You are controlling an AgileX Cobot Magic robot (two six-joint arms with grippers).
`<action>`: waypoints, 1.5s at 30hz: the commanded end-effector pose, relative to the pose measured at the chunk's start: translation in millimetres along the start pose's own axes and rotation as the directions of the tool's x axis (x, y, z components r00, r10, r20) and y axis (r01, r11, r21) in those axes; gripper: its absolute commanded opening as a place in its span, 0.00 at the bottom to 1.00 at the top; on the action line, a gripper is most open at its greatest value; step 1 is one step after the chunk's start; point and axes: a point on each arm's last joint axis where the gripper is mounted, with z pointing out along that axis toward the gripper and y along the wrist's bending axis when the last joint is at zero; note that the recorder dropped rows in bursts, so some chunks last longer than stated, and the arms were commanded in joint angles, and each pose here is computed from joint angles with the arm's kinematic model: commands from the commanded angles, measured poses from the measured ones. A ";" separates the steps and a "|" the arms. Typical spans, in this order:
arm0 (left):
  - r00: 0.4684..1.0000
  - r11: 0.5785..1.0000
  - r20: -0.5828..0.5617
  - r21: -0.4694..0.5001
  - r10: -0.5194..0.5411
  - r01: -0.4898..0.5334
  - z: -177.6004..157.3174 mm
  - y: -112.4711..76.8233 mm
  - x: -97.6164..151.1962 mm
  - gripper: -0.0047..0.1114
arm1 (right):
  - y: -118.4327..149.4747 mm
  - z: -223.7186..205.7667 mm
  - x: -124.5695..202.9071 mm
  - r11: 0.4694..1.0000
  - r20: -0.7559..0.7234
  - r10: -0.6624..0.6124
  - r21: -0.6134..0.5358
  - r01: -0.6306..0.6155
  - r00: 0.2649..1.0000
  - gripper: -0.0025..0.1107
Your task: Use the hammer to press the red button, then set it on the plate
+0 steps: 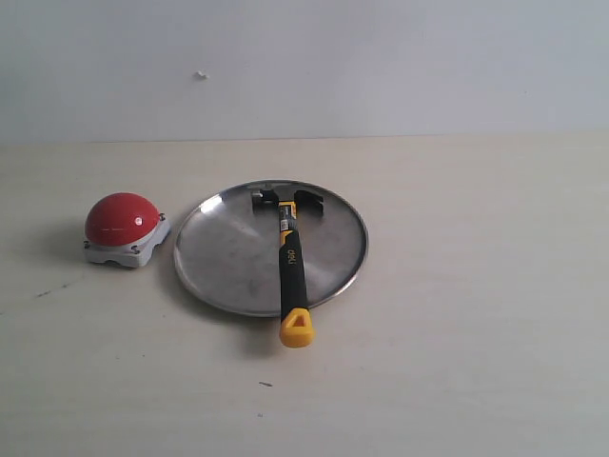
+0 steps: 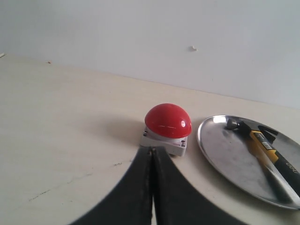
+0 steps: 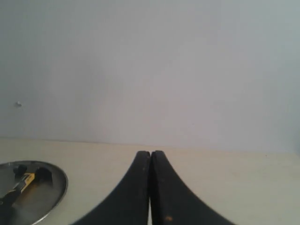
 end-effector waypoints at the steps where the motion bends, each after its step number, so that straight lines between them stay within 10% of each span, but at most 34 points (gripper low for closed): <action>1: 1.000 1.000 0.013 0.009 -0.014 0.014 -0.4 -0.6 -1.0 0.04 | 2.6 8.4 26.8 0.999 -0.040 -0.035 -0.020 0.034 0.999 0.02; 45: 0.999 0.994 0.045 -0.107 -0.031 0.035 -0.7 7.0 -2.8 0.04 | -1.3 15.9 76.0 0.997 -0.184 0.000 0.071 0.014 0.983 0.02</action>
